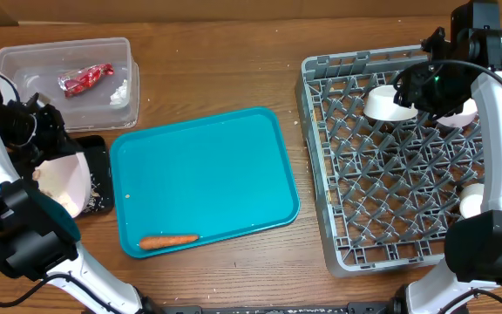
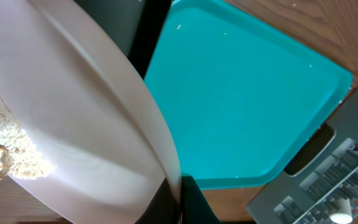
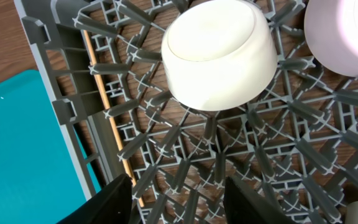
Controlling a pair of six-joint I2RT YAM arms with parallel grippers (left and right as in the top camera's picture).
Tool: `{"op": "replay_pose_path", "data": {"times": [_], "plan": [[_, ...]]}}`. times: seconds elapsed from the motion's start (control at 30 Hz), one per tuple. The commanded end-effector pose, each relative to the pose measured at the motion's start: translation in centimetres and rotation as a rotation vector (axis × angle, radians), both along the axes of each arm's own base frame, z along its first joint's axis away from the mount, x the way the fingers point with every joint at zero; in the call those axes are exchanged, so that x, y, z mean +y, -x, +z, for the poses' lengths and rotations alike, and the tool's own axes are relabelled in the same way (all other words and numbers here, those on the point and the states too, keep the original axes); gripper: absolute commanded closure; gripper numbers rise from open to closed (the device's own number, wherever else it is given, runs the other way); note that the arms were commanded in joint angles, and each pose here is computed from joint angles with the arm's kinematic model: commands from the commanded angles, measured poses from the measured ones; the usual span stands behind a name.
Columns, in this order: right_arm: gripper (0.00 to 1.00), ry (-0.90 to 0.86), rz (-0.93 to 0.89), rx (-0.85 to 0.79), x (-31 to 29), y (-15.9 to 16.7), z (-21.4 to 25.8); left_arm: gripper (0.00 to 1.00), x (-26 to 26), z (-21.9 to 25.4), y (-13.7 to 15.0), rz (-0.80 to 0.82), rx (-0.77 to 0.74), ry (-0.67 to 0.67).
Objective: Sort waste into correct bins and load items into the dishwasher
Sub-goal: 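Tilt the plate with left gripper to dump shells onto black tray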
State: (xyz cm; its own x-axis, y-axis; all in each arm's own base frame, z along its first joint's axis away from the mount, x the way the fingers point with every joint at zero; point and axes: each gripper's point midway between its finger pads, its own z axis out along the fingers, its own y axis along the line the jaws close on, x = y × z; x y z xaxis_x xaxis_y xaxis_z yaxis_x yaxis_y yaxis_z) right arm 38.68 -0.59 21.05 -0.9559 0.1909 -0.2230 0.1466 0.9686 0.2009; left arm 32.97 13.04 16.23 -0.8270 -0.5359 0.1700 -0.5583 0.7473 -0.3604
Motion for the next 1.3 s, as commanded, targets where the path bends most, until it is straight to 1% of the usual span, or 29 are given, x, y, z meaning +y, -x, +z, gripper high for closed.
{"op": "replay_pose_path", "data": {"times": [0.0,0.17,0.3,0.4,0.53,0.7,0.87,1.13,1.23,1.27], "plan": [[0.50,0.010,0.003,-0.028,-0.1,-0.2,0.8,0.96,0.1,0.9,0.3,0.001,-0.014,-0.036],[0.50,0.010,0.003,-0.024,-0.1,-0.1,0.8,0.96,0.2,1.0,-0.3,0.005,-0.045,-0.035],[0.50,0.010,0.003,-0.024,-0.1,-0.1,0.8,0.96,-1.7,2.2,-2.3,-0.068,-0.199,0.078],[0.50,0.010,0.003,-0.024,-0.1,-0.1,0.8,0.96,-2.0,2.7,-3.3,-0.106,-0.279,0.105],[0.50,0.010,0.003,-0.025,-0.1,-0.1,0.8,0.96,-2.0,3.2,-4.1,-0.132,-0.351,0.121],[0.50,0.010,0.004,-0.025,-0.1,-0.1,0.8,0.96,-3.1,5.0,-4.6,-0.239,-0.523,0.211],[0.50,0.011,0.004,-0.024,-0.1,-0.1,0.8,0.96,-3.3,5.6,-3.8,-0.283,-0.558,0.241],[0.50,0.011,0.004,-0.024,-0.1,-0.1,0.8,0.96,-3.0,5.6,-2.7,-0.283,-0.540,0.255],[0.50,0.011,0.004,-0.024,-0.1,-0.1,0.8,0.96,-2.9,5.8,-2.9,-0.290,-0.565,0.255],[0.50,0.011,0.004,-0.024,-0.1,-0.1,0.8,0.96,-3.0,5.9,-2.9,-0.270,-0.555,0.267]]}}
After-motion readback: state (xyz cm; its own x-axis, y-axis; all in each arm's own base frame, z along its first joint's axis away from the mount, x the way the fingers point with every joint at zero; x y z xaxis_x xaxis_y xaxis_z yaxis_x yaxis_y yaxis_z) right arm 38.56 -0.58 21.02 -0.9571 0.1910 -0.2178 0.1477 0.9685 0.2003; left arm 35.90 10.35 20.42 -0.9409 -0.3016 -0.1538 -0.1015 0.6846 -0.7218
